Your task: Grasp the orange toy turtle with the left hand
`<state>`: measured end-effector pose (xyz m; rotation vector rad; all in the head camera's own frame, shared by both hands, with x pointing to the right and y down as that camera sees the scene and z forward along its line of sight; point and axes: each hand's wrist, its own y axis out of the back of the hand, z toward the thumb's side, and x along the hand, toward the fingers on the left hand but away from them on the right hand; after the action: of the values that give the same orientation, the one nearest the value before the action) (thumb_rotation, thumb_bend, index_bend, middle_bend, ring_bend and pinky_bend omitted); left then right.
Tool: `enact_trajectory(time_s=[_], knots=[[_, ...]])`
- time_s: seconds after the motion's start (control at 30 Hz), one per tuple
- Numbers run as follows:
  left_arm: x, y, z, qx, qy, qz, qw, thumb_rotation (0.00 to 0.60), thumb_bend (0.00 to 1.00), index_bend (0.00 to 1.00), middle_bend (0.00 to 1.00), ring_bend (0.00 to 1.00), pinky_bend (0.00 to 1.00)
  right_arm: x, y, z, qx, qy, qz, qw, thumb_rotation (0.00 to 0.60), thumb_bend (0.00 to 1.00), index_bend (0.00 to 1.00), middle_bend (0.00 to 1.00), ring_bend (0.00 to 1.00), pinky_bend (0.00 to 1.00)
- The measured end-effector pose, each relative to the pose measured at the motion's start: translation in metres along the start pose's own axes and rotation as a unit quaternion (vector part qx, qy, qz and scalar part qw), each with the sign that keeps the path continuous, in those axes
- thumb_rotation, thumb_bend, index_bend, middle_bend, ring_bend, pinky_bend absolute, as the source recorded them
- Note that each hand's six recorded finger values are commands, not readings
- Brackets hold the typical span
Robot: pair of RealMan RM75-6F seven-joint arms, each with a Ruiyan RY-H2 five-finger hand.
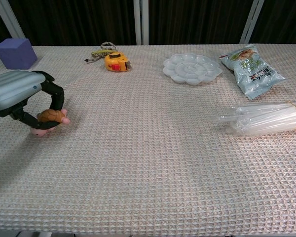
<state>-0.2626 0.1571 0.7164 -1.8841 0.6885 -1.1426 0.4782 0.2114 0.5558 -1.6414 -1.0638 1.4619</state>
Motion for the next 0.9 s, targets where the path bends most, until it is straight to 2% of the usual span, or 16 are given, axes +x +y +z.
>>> enact_trajectory(time_s=[0.17,0.3,0.33,0.4,0.43,0.47,0.5,0.53,0.63,0.8,0.9], knots=[[0.0,-0.003,0.002,0.004,-0.008,0.0,1.0,0.6,0.4,0.85,0.86,0.45,0.19,0.0,0.001,0.0,0.0,0.0,-0.002,1.0,0.6,0.15,0.0,0.0,0.0,0.0],[0.0,-0.002,0.002,-0.007,-0.002,0.0,1.0,0.6,0.39,0.84,0.85,0.44,0.19,0.001,0.002,-0.001,0.0,0.0,-0.004,1.0,0.6,0.15,0.0,0.0,0.0,0.0],[0.0,-0.002,0.001,-0.013,0.0,0.0,0.9999,0.6,0.37,0.8,0.8,0.41,0.18,0.001,0.003,-0.001,0.001,0.0,-0.004,1.0,0.6,0.15,0.0,0.0,0.0,0.0],[-0.001,-0.005,-0.001,-0.019,0.004,-0.008,0.9998,0.6,0.31,0.56,0.58,0.28,0.14,0.001,0.003,0.0,0.001,0.0,-0.005,1.0,0.6,0.15,0.0,0.0,0.0,0.0],[-0.001,-0.006,-0.001,-0.019,0.003,-0.016,0.9997,0.6,0.25,0.3,0.34,0.15,0.1,0.001,0.003,0.0,0.0,0.0,-0.005,1.0,0.6,0.15,0.0,0.0,0.0,0.0],[-0.002,-0.008,-0.001,-0.018,0.0,-0.028,0.9995,0.6,0.21,0.17,0.21,0.08,0.08,0.001,0.003,0.0,0.0,0.001,-0.005,1.0,0.6,0.15,0.0,0.0,0.0,0.0],[-0.003,-0.009,-0.002,-0.018,-0.002,-0.036,0.9992,0.6,0.18,0.06,0.08,0.02,0.06,0.0,0.004,0.0,0.0,0.001,-0.005,1.0,0.6,0.15,0.0,0.0,0.0,0.0],[-0.003,-0.009,-0.002,-0.02,-0.003,-0.043,0.9989,0.6,0.15,0.03,0.02,0.0,0.04,0.0,0.004,0.0,0.0,0.001,-0.006,1.0,0.6,0.15,0.0,0.0,0.0,0.0],[-0.004,-0.007,-0.002,-0.025,-0.007,-0.041,0.9988,0.6,0.08,0.02,0.0,0.0,0.0,0.0,0.005,0.0,0.0,0.001,-0.007,1.0,0.6,0.15,0.0,0.0,0.0,0.0],[-0.008,0.02,-0.01,-0.035,0.008,0.011,0.9993,0.6,0.03,0.02,0.0,0.0,0.0,0.001,0.009,-0.001,-0.001,-0.001,-0.013,0.9999,0.6,0.15,0.0,0.0,0.0,0.0],[-0.02,0.034,-0.024,-0.037,0.032,0.021,0.9986,0.6,0.02,0.02,0.0,0.0,0.0,0.003,0.012,-0.003,-0.003,-0.004,-0.018,0.9998,0.6,0.15,0.0,0.0,0.0,0.0]])
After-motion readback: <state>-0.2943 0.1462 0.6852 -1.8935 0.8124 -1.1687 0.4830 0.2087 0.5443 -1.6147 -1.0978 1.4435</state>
